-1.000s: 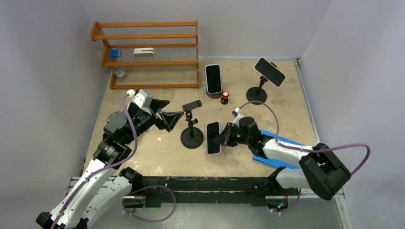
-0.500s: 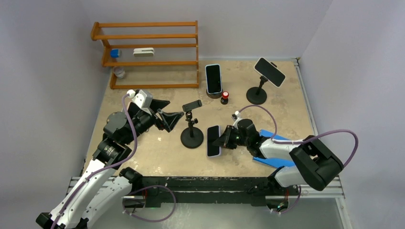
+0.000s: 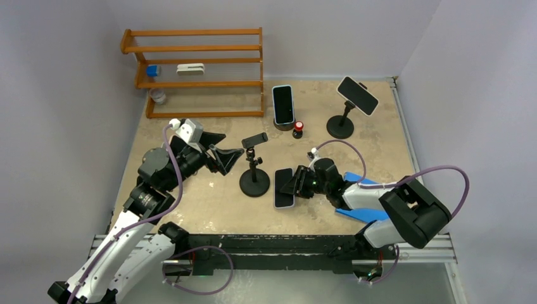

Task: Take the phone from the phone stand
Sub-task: Place the phone at the center of the board.

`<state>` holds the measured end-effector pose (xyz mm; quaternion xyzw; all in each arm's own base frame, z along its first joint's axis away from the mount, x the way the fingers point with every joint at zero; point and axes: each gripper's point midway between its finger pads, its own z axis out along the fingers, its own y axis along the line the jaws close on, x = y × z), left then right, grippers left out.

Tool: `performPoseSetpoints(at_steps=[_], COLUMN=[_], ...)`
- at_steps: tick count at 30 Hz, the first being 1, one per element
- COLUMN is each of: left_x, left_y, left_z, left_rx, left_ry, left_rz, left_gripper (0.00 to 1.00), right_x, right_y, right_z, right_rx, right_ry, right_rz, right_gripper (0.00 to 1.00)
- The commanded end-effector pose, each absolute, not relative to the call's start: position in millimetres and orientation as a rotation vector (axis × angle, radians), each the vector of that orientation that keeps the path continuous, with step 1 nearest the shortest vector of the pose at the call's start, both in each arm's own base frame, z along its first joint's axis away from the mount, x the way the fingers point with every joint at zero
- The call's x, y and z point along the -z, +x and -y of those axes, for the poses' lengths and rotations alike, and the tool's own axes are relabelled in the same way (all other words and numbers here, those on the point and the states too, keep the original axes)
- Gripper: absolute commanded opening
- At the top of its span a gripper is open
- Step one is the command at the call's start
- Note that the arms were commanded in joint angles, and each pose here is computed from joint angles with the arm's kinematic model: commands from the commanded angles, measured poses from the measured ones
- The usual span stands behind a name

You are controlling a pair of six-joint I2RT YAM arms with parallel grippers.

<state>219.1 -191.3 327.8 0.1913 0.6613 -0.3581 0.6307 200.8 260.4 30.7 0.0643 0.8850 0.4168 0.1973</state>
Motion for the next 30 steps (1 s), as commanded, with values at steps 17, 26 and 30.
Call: performPoseSetpoints(at_steps=[17, 26, 30], left_x=[-335.6, -336.1, -336.1], left_y=[218.3, 217.5, 217.2], left_z=[186.1, 185.8, 185.7], left_rx=[0.799, 0.796, 0.794], left_ry=[0.414, 0.411, 0.411], left_rz=[-1.483, -1.481, -1.481], left_gripper=[0.77, 0.77, 0.77], right_x=[-22.5, -21.2, -23.7], right_y=[207.5, 209.1, 211.0], right_z=[-235.0, -217.2, -209.8], right_rx=[-0.994, -0.927, -0.899], right_ry=[0.260, 0.321, 0.345], right_rz=[-2.452, -2.445, -2.433], right_gripper=[0.60, 0.61, 0.61])
